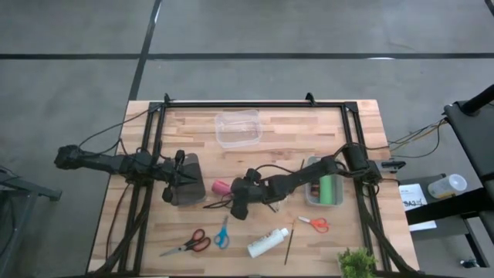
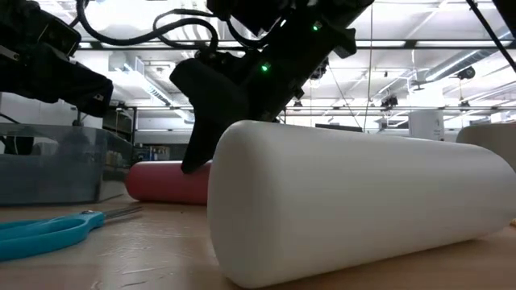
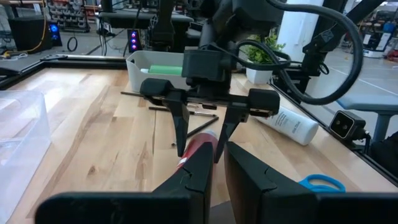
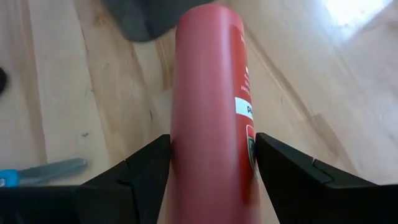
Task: Pick & Place Paint Supplies
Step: Put the pink paint bottle into the gray bin
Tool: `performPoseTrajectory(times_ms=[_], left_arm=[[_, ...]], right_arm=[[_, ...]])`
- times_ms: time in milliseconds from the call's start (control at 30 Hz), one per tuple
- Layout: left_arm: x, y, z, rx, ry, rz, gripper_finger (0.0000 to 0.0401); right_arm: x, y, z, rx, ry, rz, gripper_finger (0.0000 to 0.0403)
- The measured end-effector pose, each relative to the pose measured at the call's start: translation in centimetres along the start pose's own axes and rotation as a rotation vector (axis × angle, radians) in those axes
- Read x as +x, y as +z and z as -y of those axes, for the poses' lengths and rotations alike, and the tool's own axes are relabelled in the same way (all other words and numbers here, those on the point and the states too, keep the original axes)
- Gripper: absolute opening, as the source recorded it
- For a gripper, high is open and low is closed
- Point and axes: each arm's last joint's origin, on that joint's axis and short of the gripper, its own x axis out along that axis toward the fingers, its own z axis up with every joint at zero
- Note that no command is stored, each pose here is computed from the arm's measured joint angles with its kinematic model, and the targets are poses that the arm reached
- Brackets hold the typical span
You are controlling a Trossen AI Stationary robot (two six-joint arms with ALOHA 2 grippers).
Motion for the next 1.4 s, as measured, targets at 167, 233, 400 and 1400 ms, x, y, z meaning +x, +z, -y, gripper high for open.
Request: performPoseTrajectory(times_ms=[167,233,400,1400], left_arm=[[0.0,0.0,0.0,0.000,0.000,0.000,0.0051],[0.0,0.0,0.0,0.000,0.000,0.000,0.0051],[0.0,0.0,0.0,0.000,0.000,0.000,0.0051],[0.0,0.0,0.0,0.000,0.000,0.000,0.0051]], right_arm=[[0.1,0.0,0.4,0.018,0.021,-0.039,0.0226],[0.1,0.0,0.4,0.018,0.024,-0.044,0.0226],[0.1,0.0,0.4,0.016,0.022,-0.047,0.0226],[-2.2,0.5,1.0,0.002,-0.109,-0.024,0.0176]])
